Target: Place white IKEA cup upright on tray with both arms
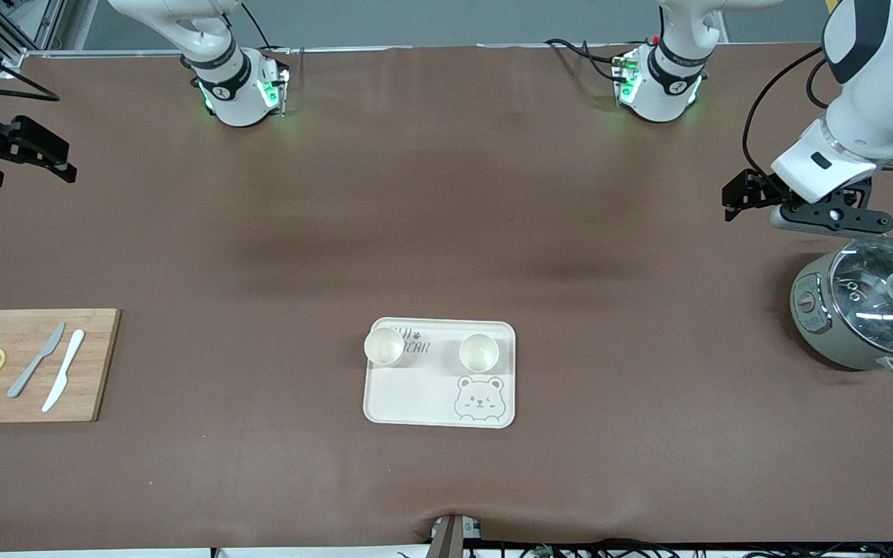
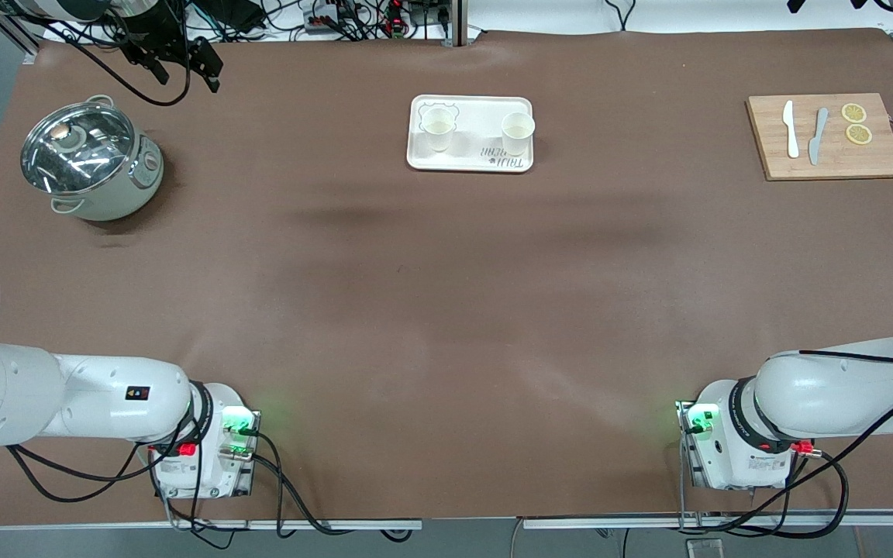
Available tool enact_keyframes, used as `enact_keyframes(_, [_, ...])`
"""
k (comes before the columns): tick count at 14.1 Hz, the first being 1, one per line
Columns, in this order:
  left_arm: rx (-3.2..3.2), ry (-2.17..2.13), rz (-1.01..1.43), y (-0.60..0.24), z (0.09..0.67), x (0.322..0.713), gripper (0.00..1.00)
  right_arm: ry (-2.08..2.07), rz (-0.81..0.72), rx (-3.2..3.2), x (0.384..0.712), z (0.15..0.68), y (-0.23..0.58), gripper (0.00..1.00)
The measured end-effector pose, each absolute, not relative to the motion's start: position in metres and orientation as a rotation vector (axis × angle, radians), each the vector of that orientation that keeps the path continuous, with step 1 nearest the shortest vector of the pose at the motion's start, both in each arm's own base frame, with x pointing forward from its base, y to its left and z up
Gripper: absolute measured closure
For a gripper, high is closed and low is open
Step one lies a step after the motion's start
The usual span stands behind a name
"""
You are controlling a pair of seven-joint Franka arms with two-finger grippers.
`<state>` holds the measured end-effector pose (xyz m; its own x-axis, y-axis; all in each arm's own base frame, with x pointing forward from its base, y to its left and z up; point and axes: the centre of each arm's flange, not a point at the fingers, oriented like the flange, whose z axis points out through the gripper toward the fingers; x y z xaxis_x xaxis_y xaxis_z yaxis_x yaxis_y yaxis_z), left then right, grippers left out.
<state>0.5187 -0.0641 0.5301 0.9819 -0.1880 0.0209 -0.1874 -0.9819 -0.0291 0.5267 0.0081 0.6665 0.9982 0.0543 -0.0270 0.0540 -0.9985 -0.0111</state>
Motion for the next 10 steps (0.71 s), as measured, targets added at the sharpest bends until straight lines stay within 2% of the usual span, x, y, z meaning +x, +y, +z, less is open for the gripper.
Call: enact_keyframes(10, [-3.102,0.263,0.021,-0.062,0.543,0.516,0.0,-0.086,0.047,-3.128,0.527,0.666,0.008,0.0])
